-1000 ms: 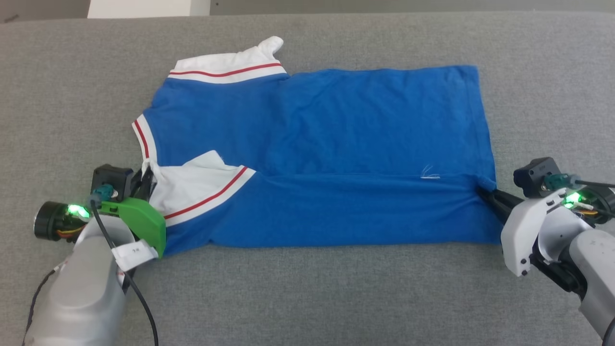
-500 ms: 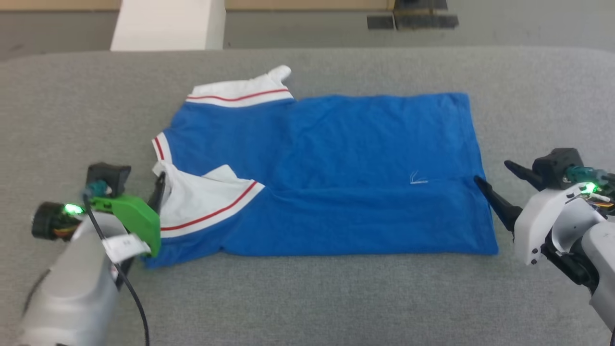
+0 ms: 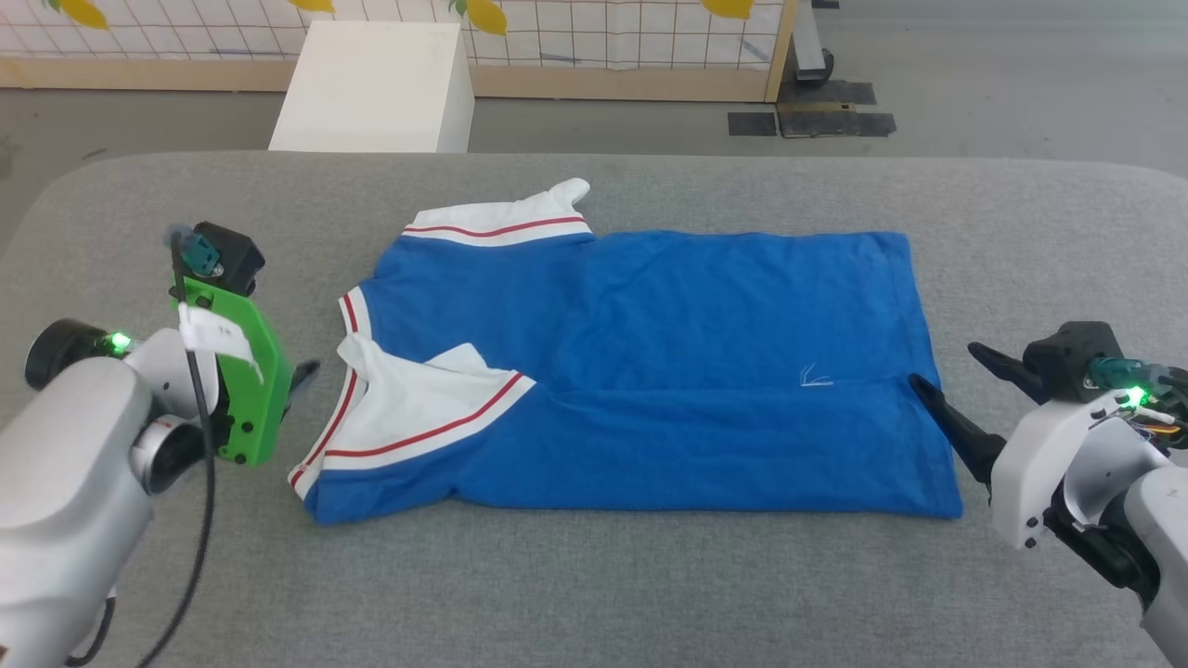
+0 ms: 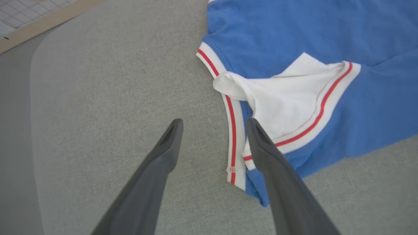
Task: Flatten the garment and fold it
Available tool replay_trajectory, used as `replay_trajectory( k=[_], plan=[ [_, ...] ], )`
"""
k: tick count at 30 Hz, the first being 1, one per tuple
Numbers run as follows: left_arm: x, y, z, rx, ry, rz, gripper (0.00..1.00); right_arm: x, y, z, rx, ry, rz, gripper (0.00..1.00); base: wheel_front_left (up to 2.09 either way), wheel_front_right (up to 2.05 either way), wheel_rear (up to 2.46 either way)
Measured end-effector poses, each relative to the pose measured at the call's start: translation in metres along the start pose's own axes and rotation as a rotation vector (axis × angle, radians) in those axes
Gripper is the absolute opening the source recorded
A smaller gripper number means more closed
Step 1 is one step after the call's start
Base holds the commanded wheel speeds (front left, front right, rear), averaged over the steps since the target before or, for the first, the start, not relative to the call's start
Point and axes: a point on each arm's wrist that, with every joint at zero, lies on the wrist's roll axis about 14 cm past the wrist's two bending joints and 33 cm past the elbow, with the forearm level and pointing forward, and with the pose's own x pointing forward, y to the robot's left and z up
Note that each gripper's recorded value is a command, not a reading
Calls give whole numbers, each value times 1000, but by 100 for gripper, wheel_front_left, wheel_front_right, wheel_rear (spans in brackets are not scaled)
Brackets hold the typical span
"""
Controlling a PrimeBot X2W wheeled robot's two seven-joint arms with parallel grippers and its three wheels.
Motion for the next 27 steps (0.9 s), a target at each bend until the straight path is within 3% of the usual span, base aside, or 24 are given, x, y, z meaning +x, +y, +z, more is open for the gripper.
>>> replay_trajectory(
  k=[8,22,23,27],
  plan=[
    [-3,-20,-40,-6,339,-113,100,-3,6,-11,7,46,14,100,0,0,0],
    [36,-46,-100,-22,591,-159,100,-5,-3,-27,38,87,-13,100,0,0,0],
    [37,-46,-101,-21,598,-157,0,-5,-4,-26,40,85,-16,100,0,0,0],
    [35,-48,-98,-12,579,-160,0,-7,-11,-14,26,67,-26,100,0,0,0]
  ],
)
